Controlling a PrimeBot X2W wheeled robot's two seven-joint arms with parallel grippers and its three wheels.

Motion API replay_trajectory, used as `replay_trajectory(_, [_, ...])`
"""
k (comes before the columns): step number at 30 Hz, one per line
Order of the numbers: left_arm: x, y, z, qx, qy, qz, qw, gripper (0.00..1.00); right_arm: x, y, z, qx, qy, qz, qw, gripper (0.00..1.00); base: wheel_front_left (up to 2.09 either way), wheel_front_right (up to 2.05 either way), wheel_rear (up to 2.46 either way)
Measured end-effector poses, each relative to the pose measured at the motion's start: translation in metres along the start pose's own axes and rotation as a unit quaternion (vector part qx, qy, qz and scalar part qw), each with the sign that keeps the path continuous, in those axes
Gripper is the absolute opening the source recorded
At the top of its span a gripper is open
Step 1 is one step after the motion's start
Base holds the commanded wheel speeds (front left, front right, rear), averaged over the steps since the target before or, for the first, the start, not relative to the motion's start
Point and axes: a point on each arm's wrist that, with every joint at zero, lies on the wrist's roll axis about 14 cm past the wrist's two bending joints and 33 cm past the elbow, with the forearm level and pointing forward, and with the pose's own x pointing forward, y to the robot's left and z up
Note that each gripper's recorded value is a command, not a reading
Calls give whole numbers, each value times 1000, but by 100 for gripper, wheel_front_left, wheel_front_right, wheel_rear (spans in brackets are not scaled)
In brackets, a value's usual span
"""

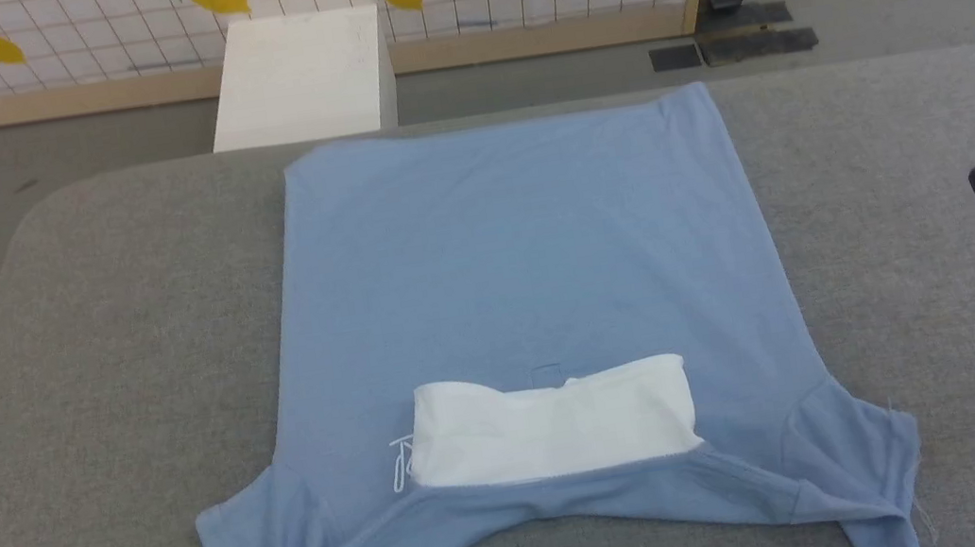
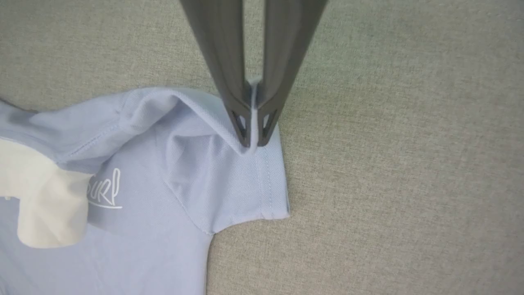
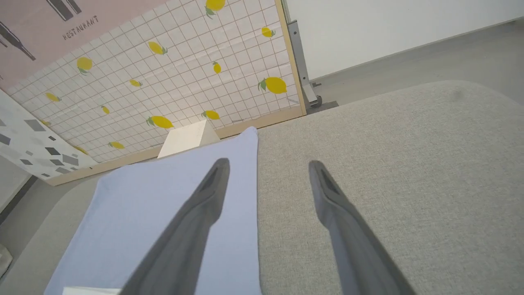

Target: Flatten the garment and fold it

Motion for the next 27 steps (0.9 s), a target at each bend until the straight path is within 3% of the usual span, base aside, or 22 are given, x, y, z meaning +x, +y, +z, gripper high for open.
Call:
replay_trajectory(10, [22, -18, 36, 10, -32, -43, 998, 0, 89, 23, 25, -68, 6, -15, 998, 100, 0, 0, 0])
replay_trajectory(12, [44, -17, 43, -3, -35, -56, 998, 0, 156, 39, 32, -114, 29, -25, 993, 100, 0, 0, 0])
replay_trajectory(13, [48, -15, 41, -4, -31, -56, 998, 0, 167, 40, 29, -124, 37, -29, 991, 100, 0, 0, 0])
replay_trajectory(19, [68, -6, 25, -18, 1, -51, 999, 0, 224, 39, -18, -148, 118, -45, 981, 100, 0, 0, 0])
replay_trajectory(27, [86, 6, 13, -25, 30, -39, 998, 0, 268, 31, -106, -188, 247, -58, 949, 100, 0, 0, 0])
